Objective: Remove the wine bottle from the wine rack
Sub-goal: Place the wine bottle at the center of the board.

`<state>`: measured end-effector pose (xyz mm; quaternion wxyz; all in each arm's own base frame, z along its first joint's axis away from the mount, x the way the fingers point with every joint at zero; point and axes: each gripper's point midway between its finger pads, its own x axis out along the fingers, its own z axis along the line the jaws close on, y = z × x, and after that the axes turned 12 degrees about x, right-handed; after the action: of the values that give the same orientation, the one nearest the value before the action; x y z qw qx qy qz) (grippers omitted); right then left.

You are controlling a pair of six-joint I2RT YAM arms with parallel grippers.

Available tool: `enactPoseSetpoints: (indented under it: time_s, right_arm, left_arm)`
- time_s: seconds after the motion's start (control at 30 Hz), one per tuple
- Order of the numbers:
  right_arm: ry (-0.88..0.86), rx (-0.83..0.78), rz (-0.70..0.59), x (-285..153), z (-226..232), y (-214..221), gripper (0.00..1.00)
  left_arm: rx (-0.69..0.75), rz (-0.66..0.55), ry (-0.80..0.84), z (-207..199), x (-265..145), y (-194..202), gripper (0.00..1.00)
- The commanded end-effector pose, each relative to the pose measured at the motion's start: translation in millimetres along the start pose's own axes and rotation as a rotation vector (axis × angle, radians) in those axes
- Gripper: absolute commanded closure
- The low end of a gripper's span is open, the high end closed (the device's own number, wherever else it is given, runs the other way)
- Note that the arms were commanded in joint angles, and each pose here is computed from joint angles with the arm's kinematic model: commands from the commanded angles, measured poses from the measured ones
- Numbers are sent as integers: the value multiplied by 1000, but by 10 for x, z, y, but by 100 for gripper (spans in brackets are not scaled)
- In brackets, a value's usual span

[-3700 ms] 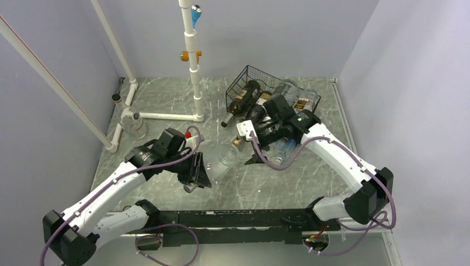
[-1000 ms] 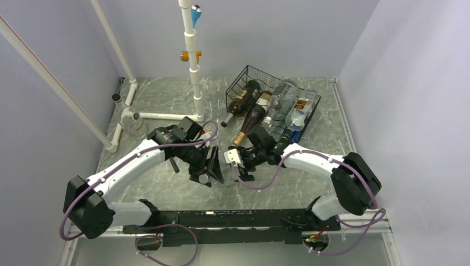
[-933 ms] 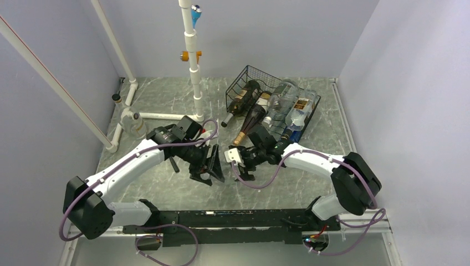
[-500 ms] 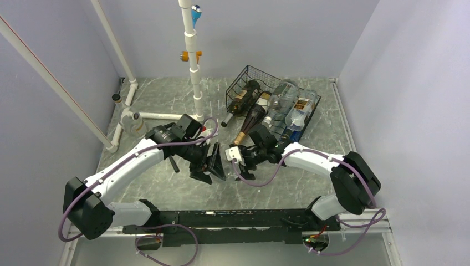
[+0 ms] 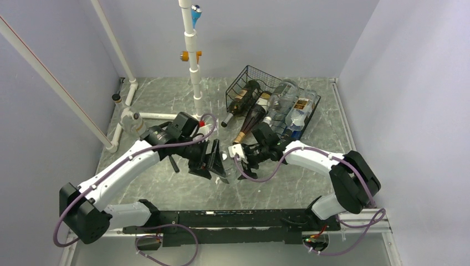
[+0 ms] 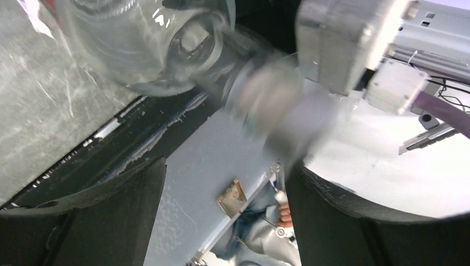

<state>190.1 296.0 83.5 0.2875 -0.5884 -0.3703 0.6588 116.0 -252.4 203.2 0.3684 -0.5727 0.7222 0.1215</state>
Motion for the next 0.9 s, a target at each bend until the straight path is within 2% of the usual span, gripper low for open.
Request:
enactPoseSetpoints:
  time_s: [0.0, 0.17, 0.43, 0.63, 0.87]
  right_arm:
    - [-50, -9, -43, -12, 73, -76, 11]
    - [-57, 11, -29, -43, 57, -75, 10]
    - [-50, 24, -36, -110, 34, -117, 9]
    - [-37, 51, -68, -257, -2, -216, 9]
    - [-44, 71, -101, -400, -2, -276, 9]
  left_arm:
    - [166, -150, 8, -110, -122, -193, 16]
    - [386, -305, 4, -180, -168, -295, 12]
    - [628, -600, -42, -97, -276, -460, 9]
    - [721, -830, -59, -8, -376, -544, 1]
    - [728, -1069, -30, 11, -531, -611, 1]
